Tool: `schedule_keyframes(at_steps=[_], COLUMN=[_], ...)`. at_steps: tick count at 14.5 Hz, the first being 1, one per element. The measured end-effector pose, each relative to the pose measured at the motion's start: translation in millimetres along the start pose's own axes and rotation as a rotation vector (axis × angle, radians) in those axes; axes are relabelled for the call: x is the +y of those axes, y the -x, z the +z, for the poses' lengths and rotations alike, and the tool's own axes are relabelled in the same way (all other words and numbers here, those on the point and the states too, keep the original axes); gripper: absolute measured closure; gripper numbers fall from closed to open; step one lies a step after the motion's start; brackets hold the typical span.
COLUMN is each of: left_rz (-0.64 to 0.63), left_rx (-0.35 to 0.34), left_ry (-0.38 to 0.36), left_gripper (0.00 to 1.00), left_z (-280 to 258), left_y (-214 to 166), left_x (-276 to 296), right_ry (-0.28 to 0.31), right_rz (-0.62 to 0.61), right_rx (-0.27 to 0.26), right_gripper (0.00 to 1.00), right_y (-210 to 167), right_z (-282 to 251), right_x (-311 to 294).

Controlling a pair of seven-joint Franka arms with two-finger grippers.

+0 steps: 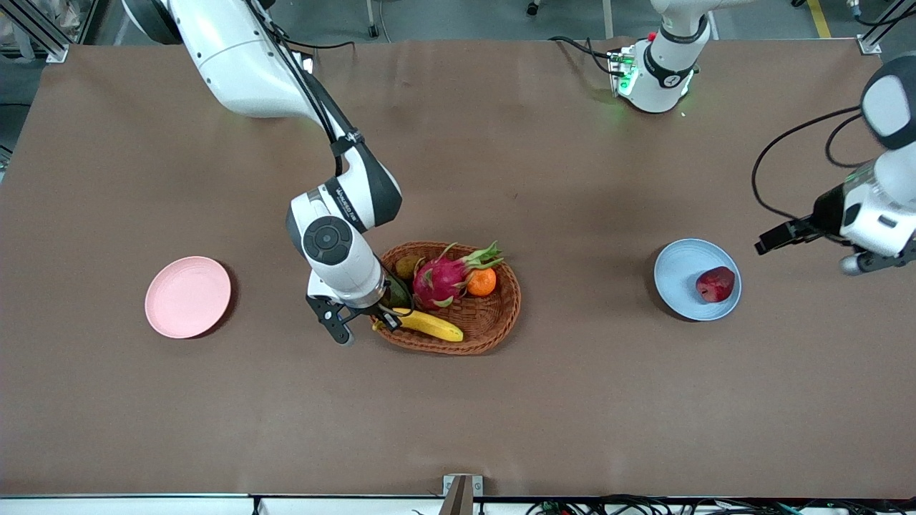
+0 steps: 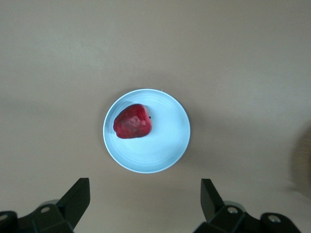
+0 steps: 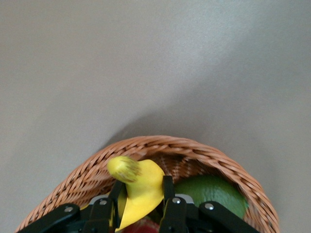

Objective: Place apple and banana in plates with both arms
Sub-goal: 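Release the apple on the blue plate while the right gripper grasps the banana, then lift the yellow banana with the right gripper and carry it to the pink plate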

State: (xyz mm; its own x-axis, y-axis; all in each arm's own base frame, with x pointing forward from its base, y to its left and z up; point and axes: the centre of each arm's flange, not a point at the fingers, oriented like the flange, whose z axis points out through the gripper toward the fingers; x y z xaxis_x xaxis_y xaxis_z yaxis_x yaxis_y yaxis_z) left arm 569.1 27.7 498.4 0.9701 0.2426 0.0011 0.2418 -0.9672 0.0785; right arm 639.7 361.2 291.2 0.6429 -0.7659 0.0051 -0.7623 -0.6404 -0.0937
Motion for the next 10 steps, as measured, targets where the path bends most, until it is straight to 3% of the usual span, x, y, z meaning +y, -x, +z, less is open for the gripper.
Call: schedule_keyframes(at_steps=[4,8,10], left_rz=[0.041,0.063,0.086], left_rx=[0.088,0.167,0.169], left_ry=[0.018,0.035,0.035], left_gripper=[0.0,0.0,0.0], left_z=[-87.6,-143.6,-150.9], left_y=[1.7,2.7,2.9], left_x=[23.3,34.1,35.4], right_ry=[0.018,0.079,0.092], right_rz=[0.003,-0.142,-0.229], right_rx=[-0.002,-0.021,-0.031], right_gripper=[0.65,0.65,0.65], right_y=[-27.4,-118.0,-170.5], right_z=[-48.2,-75.2,-77.7], right_x=[0.5,39.0,68.3])
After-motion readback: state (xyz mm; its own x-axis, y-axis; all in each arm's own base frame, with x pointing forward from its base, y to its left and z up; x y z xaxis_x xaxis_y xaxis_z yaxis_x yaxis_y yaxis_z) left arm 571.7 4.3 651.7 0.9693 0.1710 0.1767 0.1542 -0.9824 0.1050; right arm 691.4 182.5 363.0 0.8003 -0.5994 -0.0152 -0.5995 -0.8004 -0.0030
